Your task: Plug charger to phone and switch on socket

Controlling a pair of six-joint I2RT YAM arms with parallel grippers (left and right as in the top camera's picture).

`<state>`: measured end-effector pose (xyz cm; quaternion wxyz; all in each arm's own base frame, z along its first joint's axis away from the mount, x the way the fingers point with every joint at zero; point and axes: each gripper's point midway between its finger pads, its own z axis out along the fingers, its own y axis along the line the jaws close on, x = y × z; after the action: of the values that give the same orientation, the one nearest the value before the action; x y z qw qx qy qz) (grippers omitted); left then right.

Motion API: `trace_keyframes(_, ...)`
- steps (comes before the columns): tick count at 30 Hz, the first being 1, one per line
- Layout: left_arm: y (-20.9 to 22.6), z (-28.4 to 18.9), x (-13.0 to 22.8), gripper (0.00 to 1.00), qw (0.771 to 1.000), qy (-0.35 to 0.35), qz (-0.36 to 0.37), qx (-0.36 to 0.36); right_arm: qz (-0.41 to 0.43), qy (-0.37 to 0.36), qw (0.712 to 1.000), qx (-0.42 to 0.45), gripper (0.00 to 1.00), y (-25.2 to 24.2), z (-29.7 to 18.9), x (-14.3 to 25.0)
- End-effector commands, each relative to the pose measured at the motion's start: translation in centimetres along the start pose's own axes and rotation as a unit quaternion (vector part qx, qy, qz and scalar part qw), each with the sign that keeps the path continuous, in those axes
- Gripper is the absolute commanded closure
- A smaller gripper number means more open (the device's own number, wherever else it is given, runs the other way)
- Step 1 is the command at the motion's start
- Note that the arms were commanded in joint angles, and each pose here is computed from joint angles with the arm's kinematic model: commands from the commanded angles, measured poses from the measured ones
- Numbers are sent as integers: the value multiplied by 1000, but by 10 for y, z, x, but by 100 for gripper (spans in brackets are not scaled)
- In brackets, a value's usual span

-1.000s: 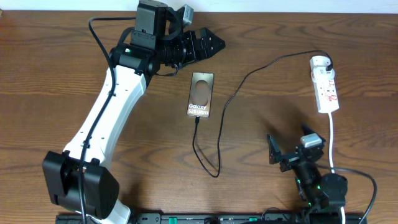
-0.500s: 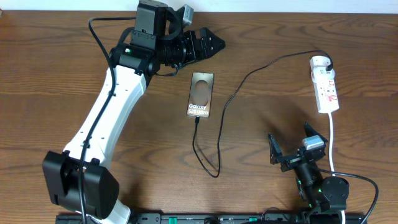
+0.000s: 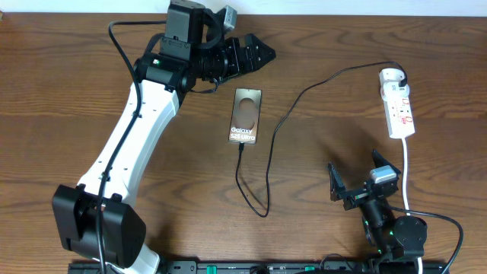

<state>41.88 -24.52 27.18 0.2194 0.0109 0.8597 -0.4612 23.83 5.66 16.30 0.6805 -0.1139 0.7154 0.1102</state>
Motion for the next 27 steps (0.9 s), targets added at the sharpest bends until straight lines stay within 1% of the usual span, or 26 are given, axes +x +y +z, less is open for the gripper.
trace_keyframes(1, -4, -5, -6, 7, 1000, -9, 7, 1, -1, 0, 1000, -7, 1, 3, 0, 0)
trace_keyframes(6, -2, -5, -6, 7, 1000, -11, 13, -4, -1, 0, 1000, -7, 1, 3, 0, 0)
trace_keyframes(11, 18, -7, -15, 7, 997, -40, 14, -62, -1, 0, 1000, -7, 1, 3, 0, 0)
trace_keyframes(12, 26, -8, -17, 7, 995, -49, 15, -84, -1, 0, 1000, -7, 1, 3, 0, 0)
trace_keyframes(15, 61, -18, -19, 7, 981, -66, 27, -181, -1, 0, 1000, -7, 1, 3, 0, 0)
trace_keyframes(17, 83, -25, -6, 7, 965, -50, 36, -253, -1, 0, 1000, -7, 1, 3, 0, 0)
trace_keyframes(18, 97, -31, 5, 7, 952, -32, 47, -300, -1, 0, 1000, -7, 1, 3, 0, 0)
trace_keyframes(20, 110, -41, 17, 7, 932, -14, 63, -357, -1, 0, 1000, -7, 1, 3, 0, 0)
trace_keyframes(22, 114, -46, 21, 7, 918, -15, 85, -388, -1, 0, 1000, -7, 1, 3, 0, 0)
trace_keyframes(24, 115, -51, 23, 7, 909, -27, 96, -405, -1, 0, 1000, -7, 1, 3, 0, 0)
trace_keyframes(27, 113, -61, 29, 7, 908, -52, 107, -402, -1, 0, 1000, -7, 1, 3, 0, 0)
